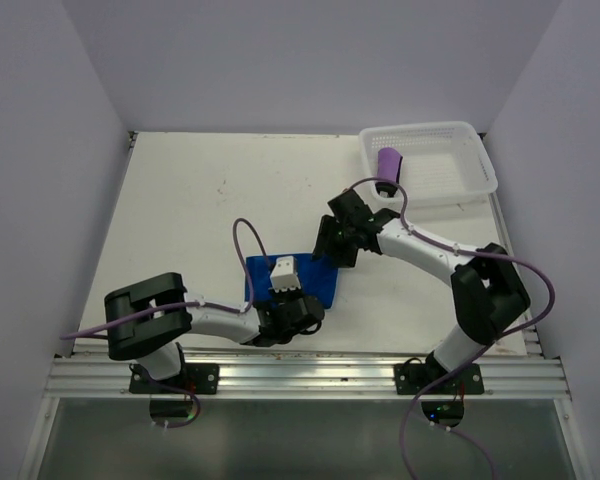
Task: Roll the towels
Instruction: Roll the towel
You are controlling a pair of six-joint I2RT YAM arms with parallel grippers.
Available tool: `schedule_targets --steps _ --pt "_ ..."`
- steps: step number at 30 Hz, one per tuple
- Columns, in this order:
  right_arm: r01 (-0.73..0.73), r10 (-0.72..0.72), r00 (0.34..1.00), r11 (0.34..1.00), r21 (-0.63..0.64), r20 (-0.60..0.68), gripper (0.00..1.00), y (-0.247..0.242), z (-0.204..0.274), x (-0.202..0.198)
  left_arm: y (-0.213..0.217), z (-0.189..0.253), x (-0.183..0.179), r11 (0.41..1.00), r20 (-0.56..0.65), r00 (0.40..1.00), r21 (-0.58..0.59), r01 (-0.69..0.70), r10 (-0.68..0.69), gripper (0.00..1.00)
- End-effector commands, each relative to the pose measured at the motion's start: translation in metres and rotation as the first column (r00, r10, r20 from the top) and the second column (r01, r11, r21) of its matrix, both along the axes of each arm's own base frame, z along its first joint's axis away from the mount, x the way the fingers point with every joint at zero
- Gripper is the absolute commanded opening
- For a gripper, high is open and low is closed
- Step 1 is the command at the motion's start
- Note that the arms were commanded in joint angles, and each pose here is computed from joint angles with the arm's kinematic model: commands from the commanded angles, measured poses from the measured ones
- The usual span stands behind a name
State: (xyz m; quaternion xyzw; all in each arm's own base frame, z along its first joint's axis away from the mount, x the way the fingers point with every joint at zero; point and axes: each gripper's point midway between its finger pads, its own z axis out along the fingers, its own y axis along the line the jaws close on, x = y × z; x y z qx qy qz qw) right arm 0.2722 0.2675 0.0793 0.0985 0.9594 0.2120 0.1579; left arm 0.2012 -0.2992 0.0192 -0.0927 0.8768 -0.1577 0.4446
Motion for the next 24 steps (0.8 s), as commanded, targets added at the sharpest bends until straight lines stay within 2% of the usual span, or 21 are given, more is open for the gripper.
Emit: schedule_targets --steps 1,6,12,15,19,21,24 --pt "-0.022 0.023 1.0 0.998 -0.066 0.014 0.58 -0.007 -0.002 0.014 0.028 -0.034 -0.016 0.988 -0.088 0.996 0.152 0.016 -0.003 0.14" --pt "-0.043 0.049 0.998 0.992 -0.122 0.039 0.58 -0.012 -0.017 0.027 0.031 -0.035 -0.017 0.987 -0.094 0.996 0.158 0.017 -0.002 0.13" --pt "-0.074 0.078 0.997 0.987 -0.14 0.017 0.58 -0.014 -0.045 0.029 0.032 -0.034 -0.018 0.988 -0.094 0.996 0.155 0.018 -0.003 0.13" --pt "-0.093 0.098 0.995 0.988 -0.125 0.034 0.58 -0.011 -0.042 0.029 0.032 -0.034 -0.018 0.988 -0.097 0.995 0.155 0.023 -0.007 0.13" --pt "-0.131 0.144 0.984 0.985 -0.113 0.109 0.6 -0.005 -0.003 0.042 0.031 -0.035 -0.02 0.988 -0.105 0.994 0.152 0.028 -0.012 0.13" --pt "-0.133 0.15 0.971 0.986 -0.1 0.187 0.62 0.0 0.036 0.057 0.03 -0.034 -0.02 0.988 -0.105 0.994 0.149 0.032 -0.017 0.14" --pt "-0.123 0.147 0.954 0.987 -0.106 0.261 0.64 -0.008 0.08 0.06 0.027 -0.034 -0.019 0.988 -0.106 0.994 0.147 0.036 -0.02 0.14"
